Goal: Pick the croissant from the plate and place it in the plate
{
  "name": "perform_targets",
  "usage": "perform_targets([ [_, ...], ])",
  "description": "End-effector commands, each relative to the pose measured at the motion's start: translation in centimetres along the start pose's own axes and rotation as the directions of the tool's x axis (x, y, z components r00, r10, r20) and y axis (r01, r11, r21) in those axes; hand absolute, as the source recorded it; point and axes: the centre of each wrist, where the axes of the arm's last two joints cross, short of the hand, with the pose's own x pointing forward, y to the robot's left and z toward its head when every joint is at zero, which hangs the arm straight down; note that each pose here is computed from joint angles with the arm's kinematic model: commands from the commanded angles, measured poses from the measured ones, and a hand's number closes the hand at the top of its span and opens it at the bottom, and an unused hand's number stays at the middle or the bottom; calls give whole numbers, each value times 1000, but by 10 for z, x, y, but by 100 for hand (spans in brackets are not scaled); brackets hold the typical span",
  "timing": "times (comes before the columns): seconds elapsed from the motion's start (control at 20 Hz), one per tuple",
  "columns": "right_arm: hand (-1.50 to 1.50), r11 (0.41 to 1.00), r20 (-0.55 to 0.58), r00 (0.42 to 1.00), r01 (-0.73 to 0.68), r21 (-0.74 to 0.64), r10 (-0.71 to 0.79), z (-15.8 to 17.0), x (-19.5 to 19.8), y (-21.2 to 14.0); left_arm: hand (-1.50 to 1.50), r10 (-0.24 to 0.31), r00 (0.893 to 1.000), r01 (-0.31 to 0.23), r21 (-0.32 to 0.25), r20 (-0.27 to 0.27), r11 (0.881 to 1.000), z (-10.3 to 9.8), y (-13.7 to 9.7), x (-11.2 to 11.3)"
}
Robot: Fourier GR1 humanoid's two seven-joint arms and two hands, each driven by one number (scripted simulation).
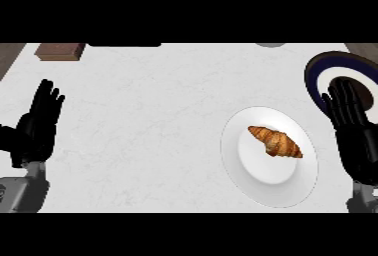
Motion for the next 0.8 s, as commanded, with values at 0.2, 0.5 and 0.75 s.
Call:
perform_targets([
  [0.2, -150, 822, -490, 799, -8, 569, 347, 8, -53, 24, 0, -57, 956, 154, -331, 286, 931, -10, -51, 53],
  [0.5, -150, 184, 24, 619, -271, 945, 785, -27, -8, 36, 0, -43, 939, 237, -548, 342, 802, 1, -91, 57],
  [0.75, -150, -202, 362, 507, -344, 917, 782, -63, 26, 69, 0, -61, 940, 260, -588, 336, 766, 4, -93, 52],
])
